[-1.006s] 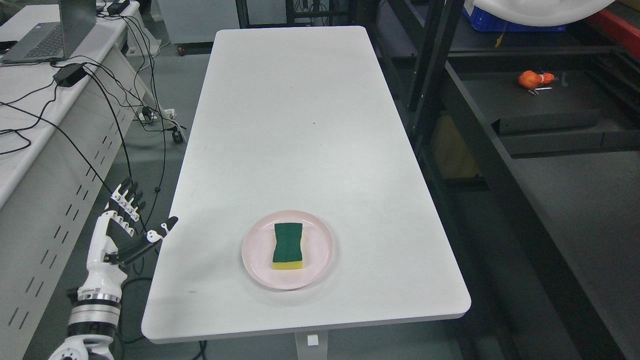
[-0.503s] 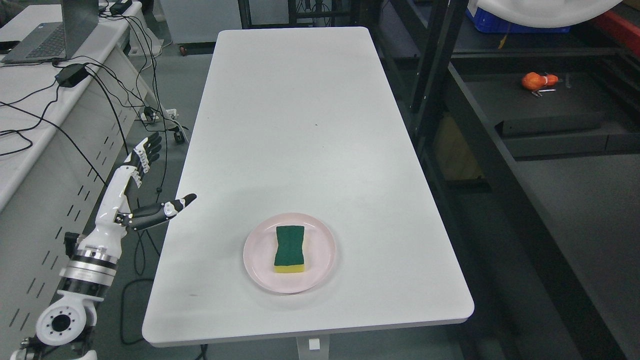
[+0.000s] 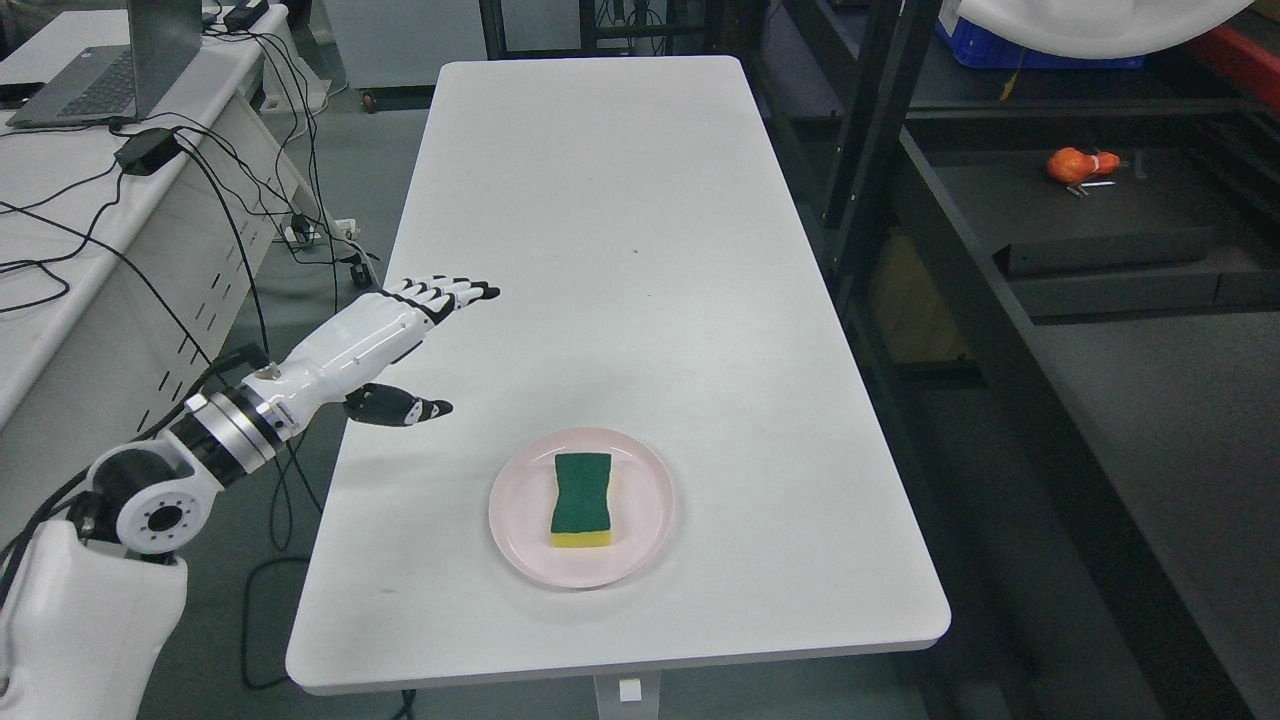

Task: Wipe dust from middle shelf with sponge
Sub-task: 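Reach the left hand over the pink plate toward the sponge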

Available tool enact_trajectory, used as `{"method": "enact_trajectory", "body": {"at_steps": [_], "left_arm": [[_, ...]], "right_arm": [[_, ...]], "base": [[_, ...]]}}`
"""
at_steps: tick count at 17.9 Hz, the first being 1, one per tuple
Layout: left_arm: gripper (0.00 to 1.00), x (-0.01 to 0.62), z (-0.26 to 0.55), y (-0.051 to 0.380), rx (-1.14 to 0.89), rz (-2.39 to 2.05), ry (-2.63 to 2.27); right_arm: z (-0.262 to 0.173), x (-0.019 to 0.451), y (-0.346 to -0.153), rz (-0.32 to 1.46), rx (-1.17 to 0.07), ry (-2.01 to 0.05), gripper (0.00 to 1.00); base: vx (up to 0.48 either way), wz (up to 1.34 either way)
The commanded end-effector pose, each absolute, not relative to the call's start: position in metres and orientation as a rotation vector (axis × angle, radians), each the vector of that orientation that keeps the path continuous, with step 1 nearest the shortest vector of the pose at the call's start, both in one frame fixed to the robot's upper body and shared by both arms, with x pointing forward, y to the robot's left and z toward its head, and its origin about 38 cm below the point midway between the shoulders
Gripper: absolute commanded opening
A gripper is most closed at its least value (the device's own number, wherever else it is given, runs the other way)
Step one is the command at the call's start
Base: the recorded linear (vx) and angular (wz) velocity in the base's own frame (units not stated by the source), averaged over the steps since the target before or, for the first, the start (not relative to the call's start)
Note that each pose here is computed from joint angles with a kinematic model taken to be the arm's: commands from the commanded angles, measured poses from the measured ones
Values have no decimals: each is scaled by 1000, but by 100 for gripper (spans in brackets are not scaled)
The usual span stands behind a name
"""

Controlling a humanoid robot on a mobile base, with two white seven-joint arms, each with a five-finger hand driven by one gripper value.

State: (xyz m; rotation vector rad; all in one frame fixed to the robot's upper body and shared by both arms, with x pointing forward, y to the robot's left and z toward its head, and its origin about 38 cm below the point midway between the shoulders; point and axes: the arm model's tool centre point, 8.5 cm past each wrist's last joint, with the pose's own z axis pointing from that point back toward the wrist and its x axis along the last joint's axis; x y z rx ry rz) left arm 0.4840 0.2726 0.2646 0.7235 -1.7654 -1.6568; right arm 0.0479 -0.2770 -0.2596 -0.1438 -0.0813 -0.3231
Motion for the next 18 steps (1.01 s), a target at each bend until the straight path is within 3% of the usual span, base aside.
{"method": "enact_trajectory", "body": {"at_steps": [1, 8, 18], "left_arm": [[98, 527, 204, 235, 711, -2170, -1255], [96, 520, 216, 136, 646, -2534, -1255], [97, 495, 227, 89, 653, -2653, -1299]], "right_arm": [[-259, 47, -287, -324, -152, -29, 100], [-259, 46, -287, -324, -152, -29, 100], [-259, 47, -287, -324, -152, -30, 100]], "base": [[0, 0], [0, 0], [0, 0]]}}
